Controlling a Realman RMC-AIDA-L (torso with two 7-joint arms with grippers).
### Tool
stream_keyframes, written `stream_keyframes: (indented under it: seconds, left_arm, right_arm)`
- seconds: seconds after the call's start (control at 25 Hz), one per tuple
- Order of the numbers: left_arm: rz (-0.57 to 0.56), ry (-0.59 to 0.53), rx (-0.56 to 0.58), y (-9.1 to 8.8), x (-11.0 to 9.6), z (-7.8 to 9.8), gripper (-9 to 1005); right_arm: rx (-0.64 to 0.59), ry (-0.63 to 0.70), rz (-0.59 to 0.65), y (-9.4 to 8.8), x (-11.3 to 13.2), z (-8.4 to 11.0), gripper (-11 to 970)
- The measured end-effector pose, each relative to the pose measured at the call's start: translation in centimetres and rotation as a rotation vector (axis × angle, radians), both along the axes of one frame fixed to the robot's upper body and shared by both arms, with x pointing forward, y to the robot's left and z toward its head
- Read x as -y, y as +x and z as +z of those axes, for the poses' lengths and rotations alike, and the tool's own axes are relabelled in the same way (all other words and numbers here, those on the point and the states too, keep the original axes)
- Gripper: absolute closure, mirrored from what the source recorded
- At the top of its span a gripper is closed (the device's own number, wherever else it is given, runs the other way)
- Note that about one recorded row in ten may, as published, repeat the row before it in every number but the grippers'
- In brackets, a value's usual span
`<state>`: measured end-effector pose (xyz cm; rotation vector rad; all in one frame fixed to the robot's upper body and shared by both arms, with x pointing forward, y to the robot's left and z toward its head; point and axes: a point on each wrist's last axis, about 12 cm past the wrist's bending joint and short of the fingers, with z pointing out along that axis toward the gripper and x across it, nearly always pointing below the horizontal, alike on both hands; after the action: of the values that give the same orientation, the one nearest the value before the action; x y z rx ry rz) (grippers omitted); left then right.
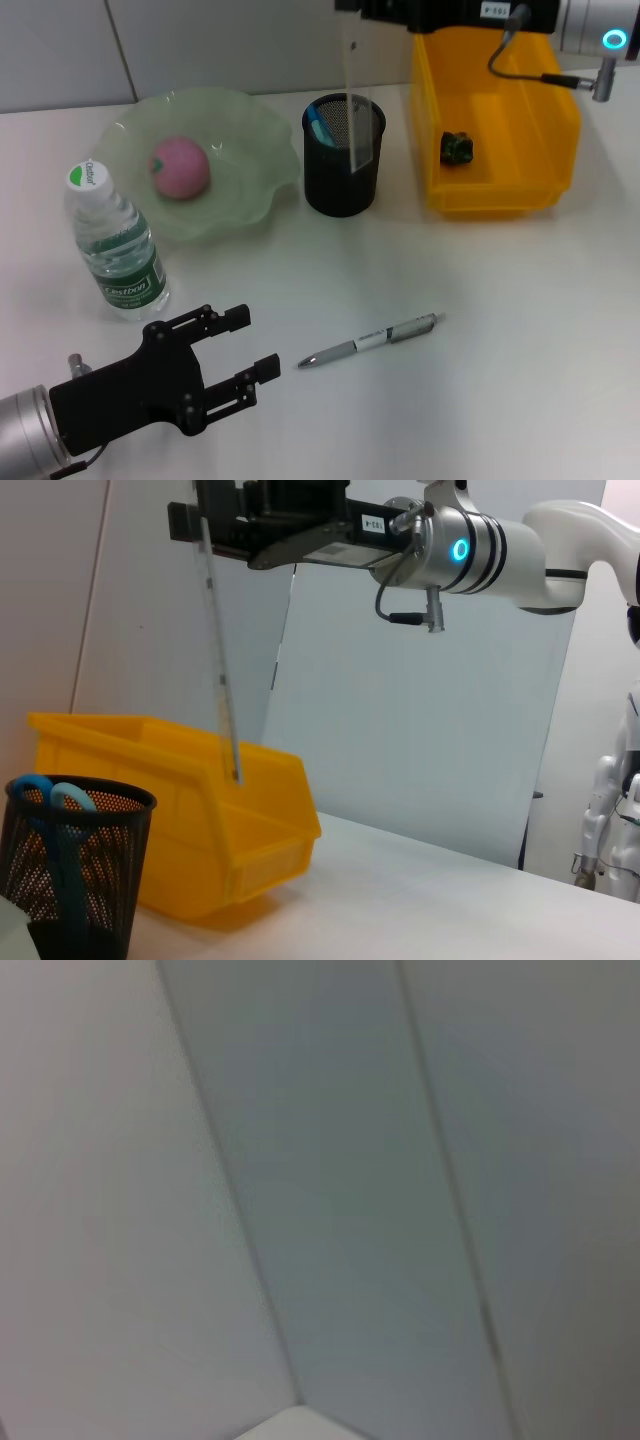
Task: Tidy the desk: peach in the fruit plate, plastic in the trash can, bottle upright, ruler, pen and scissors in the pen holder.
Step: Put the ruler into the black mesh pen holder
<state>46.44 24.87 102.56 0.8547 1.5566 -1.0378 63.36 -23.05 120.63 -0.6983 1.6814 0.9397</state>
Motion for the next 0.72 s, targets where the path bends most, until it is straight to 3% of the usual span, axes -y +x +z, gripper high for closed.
stream_keyframes:
  seconds: [0.36,0.72]
  left_arm:
    - [0.005,0.004,0.007,0.1,0.0,0.0,328]
    - [0.017,0.022,0.005,0.5,0.1,-0.1,329]
  right_arm:
    - [0.056,-0.026,-0.116,1.4,1.0,0.5,592]
    - [0.108,-0.042,-0.152,2.7,-0.3,1.5,591]
